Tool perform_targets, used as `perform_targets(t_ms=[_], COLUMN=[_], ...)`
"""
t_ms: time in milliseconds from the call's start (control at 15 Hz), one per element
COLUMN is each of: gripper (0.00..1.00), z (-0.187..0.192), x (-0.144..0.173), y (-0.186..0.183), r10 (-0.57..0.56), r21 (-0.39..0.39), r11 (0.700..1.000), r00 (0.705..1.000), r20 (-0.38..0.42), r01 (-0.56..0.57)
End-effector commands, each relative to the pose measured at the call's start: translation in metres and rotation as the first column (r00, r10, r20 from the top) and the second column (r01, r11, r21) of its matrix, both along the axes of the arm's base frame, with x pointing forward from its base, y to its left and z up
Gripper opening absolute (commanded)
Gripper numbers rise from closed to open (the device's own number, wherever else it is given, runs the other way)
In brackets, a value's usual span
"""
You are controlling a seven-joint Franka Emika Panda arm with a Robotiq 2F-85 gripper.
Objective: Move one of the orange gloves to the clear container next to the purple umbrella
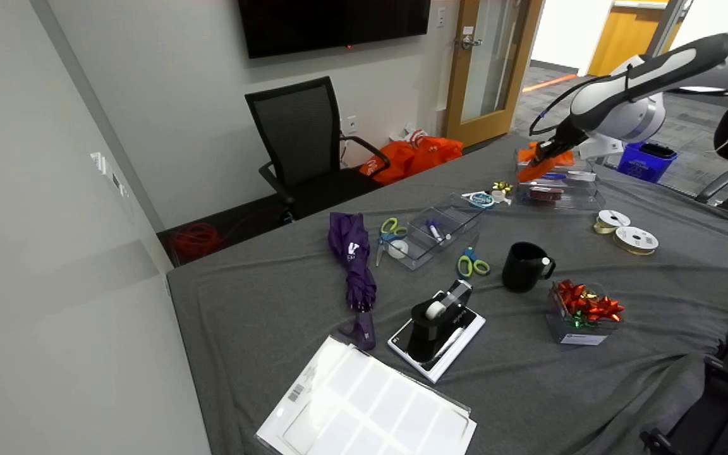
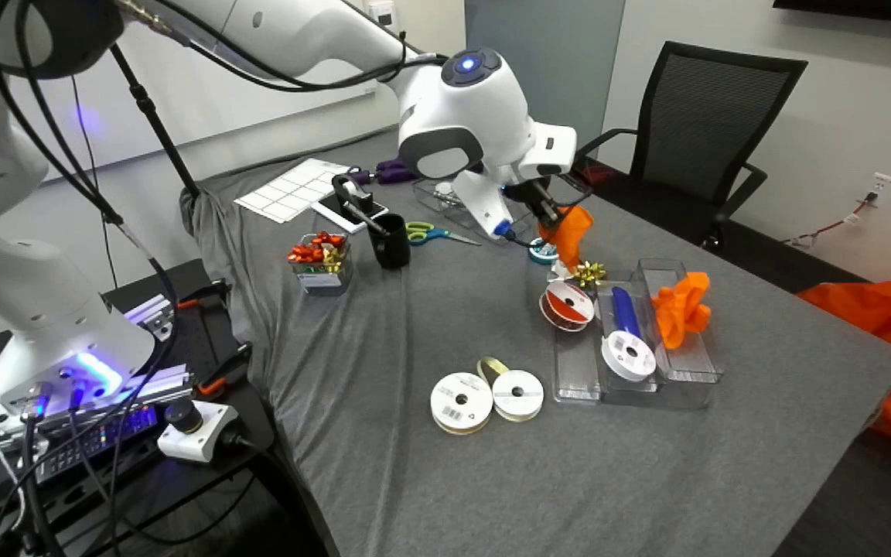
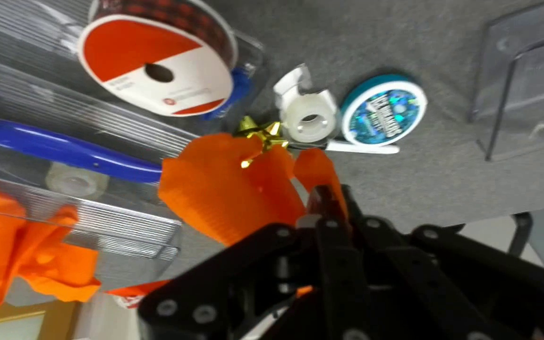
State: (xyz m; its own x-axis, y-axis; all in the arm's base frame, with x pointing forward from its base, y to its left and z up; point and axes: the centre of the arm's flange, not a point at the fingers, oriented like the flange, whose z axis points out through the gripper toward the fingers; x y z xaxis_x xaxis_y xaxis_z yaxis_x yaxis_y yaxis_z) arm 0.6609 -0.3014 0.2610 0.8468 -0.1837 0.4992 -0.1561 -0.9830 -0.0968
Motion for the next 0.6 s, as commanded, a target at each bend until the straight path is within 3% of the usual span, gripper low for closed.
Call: perform_targets(t_ms=[0, 333, 533], gripper=[0.0, 0.0, 0.0], z=[0.02, 0.037, 0.037], x=[-0.035, -0.022, -0.016], y=[0.039, 0.089, 0.106], r10=[0.156, 0.301, 0.372], r21=[0.067, 0.202, 0.243], r11=[0.985, 0.925, 0.886], r00=[0.988, 0.946, 0.918], r20=[0.021, 0.123, 0.136], r01=[-0.157, -0.321, -0.395])
